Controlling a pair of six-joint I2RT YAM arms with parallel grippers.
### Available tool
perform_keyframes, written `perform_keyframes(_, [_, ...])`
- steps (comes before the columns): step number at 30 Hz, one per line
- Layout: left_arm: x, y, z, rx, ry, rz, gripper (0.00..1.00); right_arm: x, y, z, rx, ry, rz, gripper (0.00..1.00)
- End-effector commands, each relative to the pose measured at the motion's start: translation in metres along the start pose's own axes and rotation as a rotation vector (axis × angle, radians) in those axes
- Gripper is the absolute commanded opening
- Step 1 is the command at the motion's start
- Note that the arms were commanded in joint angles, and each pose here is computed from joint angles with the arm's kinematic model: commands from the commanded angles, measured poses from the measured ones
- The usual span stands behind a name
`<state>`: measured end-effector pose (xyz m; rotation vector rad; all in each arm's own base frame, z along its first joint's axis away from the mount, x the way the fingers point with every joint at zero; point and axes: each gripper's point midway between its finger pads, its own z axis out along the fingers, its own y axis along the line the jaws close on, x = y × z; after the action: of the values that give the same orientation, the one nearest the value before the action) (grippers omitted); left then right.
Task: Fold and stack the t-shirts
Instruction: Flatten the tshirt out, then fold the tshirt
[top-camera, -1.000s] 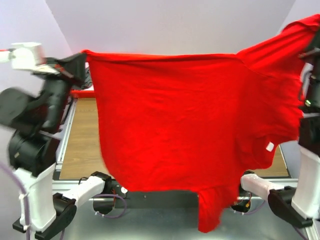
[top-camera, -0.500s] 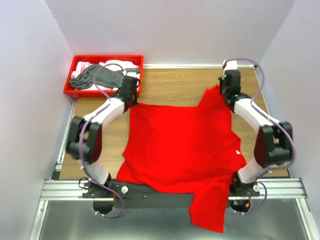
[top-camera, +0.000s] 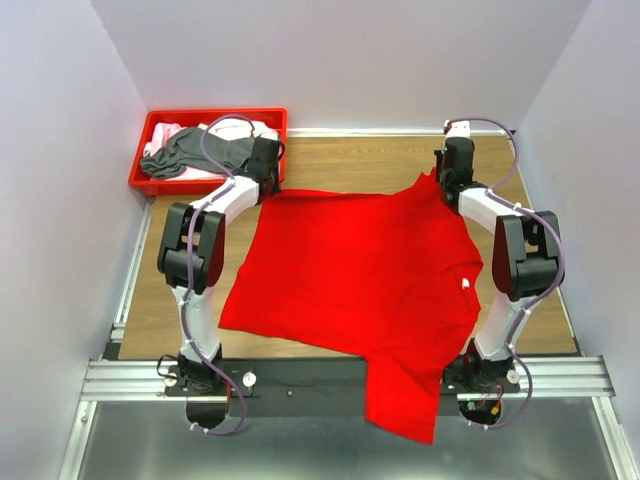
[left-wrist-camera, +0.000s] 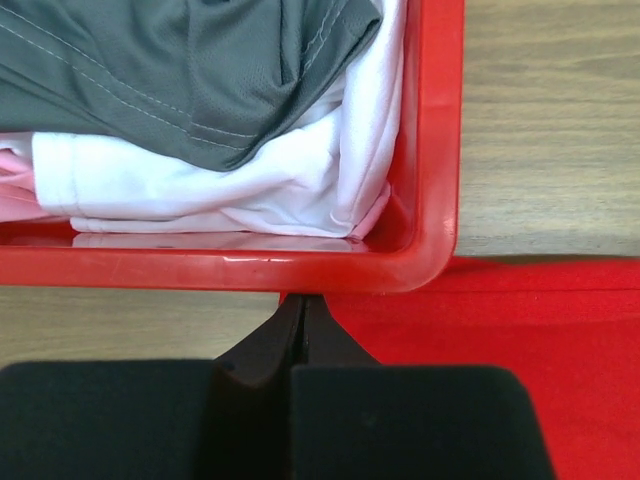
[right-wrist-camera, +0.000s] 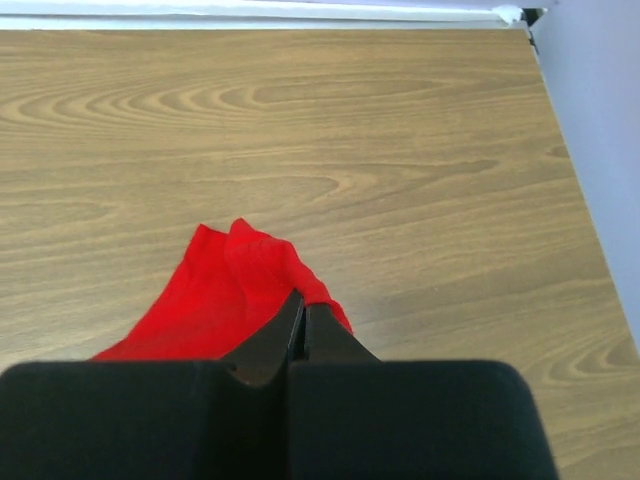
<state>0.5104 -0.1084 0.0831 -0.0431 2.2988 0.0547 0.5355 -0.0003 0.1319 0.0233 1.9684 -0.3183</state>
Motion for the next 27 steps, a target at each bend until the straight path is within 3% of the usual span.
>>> perform_keyframes(1, [-0.038, 0.007, 0.004, 0.015, -0.116, -0.036, 0.00, -0.019, 0.007, 0.001, -0.041, -0.051, 0.069, 0.01])
perform_keyframes(9, [-0.057, 0.008, -0.032, 0.070, -0.158, -0.050, 0.00, -0.035, -0.013, -0.053, -0.028, -0.031, 0.138, 0.01])
perform_keyframes(22, [-0.023, 0.019, -0.059, 0.065, -0.088, -0.036, 0.00, 0.038, -0.011, -0.141, -0.085, 0.240, 0.347, 0.01])
perform_keyframes(27, [-0.011, 0.021, -0.068, 0.072, -0.073, -0.035, 0.00, 0.054, -0.019, -0.170, -0.063, 0.288, 0.380, 0.00])
